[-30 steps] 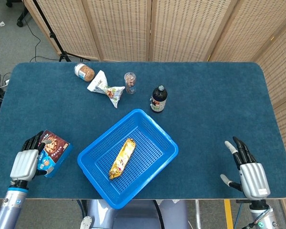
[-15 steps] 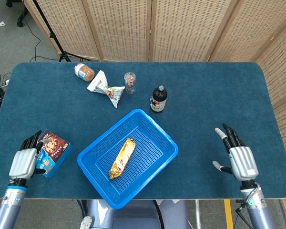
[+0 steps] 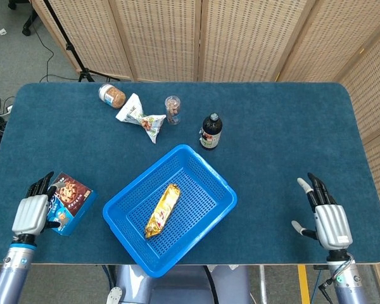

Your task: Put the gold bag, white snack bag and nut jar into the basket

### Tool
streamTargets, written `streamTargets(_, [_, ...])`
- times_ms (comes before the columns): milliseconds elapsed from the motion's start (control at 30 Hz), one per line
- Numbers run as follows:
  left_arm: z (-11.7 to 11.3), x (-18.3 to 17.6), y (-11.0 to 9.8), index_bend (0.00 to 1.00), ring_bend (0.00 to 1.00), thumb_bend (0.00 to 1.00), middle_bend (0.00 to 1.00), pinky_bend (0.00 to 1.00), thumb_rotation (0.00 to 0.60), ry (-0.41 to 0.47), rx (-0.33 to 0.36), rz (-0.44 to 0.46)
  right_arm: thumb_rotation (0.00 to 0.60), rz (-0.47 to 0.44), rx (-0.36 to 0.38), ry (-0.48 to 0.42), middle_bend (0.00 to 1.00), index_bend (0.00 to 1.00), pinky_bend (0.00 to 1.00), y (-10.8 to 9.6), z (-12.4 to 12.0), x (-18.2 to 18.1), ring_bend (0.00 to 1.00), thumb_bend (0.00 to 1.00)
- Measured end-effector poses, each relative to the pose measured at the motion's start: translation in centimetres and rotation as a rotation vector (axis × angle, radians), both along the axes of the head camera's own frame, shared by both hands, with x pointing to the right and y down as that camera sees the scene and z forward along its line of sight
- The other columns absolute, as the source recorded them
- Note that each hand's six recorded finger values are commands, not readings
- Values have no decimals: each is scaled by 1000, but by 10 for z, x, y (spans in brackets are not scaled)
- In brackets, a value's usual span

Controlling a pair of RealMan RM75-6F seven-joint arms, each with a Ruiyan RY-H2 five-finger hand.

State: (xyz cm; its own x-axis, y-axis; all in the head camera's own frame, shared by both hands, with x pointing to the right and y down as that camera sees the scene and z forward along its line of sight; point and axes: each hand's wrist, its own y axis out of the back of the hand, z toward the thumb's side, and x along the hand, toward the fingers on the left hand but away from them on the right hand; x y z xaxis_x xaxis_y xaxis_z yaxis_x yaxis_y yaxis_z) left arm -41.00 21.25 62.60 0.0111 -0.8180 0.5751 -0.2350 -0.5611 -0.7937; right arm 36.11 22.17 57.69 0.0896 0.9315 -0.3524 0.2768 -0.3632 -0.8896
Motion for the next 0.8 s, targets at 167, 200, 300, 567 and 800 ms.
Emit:
streamTargets(167, [8,6,-20,250,49,109,0,91,600,-40,7,51,600,33,10,-3,0,93,282,-5,0,12,0,156])
streamTargets(200, [10,8,-25,250,49,109,0,91,600,-44,9,61,600,39,10,-2,0,93,282,-6,0,14,0,156])
streamTargets(300, [13,15,-46,250,49,109,0,91,600,-41,19,85,600,55,16,0,0,93,282,-9,1,19,0,156])
streamTargets(567, [36,43,-116,250,49,120,0,91,600,11,-29,152,600,88,4,8,0,93,282,-13,7,31,0,156])
streamTargets(800, [69,62,-172,250,49,124,0,91,600,-55,-38,236,600,118,3,13,0,93,282,-15,7,42,0,156])
